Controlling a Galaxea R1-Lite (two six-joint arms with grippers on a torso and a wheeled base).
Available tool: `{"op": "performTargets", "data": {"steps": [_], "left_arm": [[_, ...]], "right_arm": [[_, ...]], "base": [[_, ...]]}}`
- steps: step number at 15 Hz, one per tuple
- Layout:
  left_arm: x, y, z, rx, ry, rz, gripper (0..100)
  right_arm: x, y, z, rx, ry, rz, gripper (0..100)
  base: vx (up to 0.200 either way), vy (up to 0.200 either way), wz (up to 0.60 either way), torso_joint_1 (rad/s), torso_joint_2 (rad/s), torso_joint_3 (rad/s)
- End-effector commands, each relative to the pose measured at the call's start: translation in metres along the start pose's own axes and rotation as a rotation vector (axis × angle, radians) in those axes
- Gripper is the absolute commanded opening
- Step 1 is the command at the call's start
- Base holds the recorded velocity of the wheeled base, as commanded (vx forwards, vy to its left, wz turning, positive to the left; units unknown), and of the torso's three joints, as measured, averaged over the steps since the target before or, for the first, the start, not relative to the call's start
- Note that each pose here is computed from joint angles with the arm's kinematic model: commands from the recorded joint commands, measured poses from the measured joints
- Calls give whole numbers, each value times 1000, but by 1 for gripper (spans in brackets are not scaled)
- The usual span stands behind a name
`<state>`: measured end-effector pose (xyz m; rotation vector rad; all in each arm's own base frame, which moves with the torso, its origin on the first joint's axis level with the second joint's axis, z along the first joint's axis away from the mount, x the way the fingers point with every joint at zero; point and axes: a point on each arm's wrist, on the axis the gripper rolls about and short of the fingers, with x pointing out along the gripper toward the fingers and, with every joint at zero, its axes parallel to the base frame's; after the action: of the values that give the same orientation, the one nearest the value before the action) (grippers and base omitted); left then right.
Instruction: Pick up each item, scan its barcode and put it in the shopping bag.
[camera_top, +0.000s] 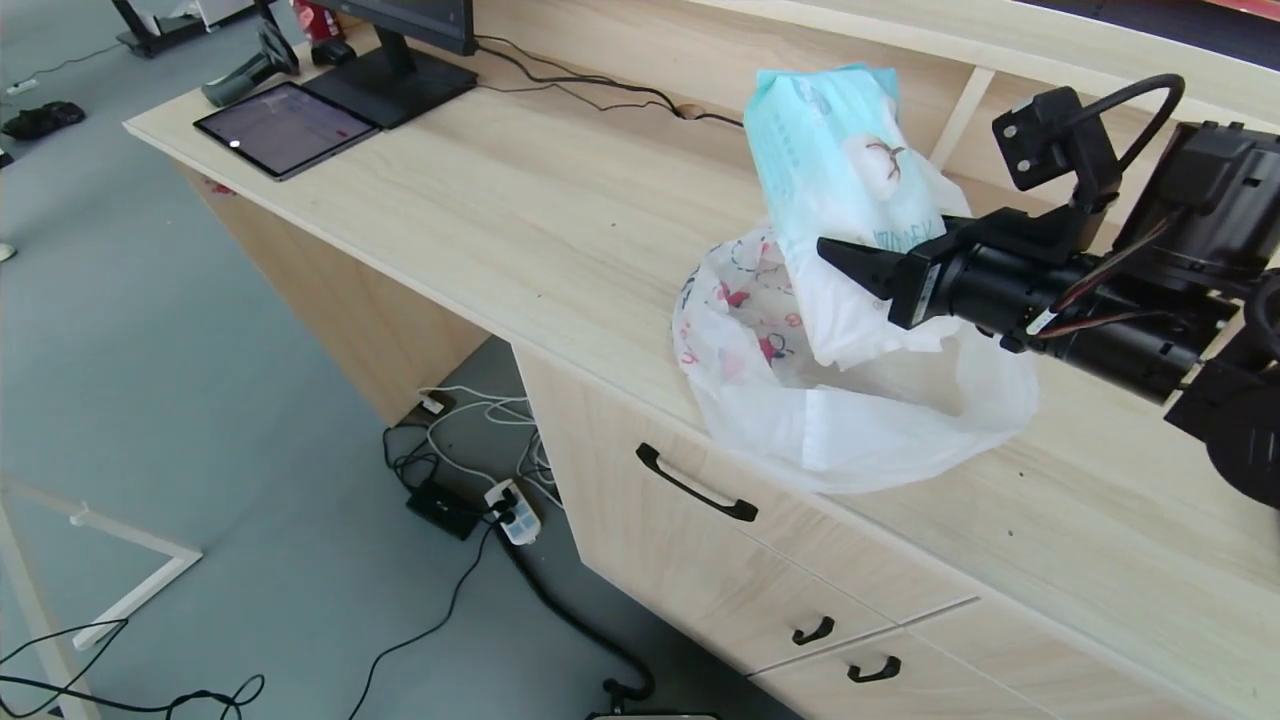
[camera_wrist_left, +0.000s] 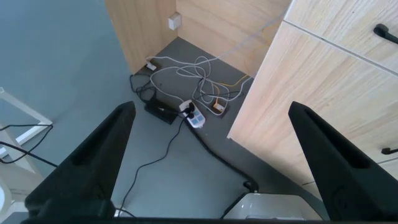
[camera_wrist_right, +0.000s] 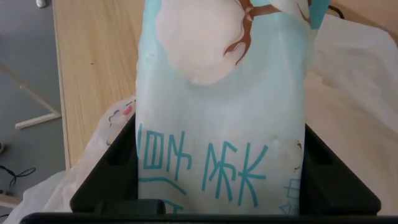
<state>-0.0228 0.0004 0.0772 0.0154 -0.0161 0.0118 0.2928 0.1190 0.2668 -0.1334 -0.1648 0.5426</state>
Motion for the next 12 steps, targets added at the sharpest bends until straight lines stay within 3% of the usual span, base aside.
{"op": "performTargets", "data": {"steps": [1, 6, 12], "left_arm": [[0, 0, 0, 0, -1, 1, 100], [0, 0, 0, 0, -1, 1, 100], [0, 0, 0, 0, -1, 1, 100]], "right_arm": [[-8, -3, -10, -2, 32, -7, 0], [-23, -19, -32, -62, 107, -58, 0], [-44, -9, -33, -67, 117, -5, 0]], "base": [[0, 0, 0, 0, 0, 0], [0, 0, 0, 0, 0, 0], [0, 0, 0, 0, 0, 0]]}}
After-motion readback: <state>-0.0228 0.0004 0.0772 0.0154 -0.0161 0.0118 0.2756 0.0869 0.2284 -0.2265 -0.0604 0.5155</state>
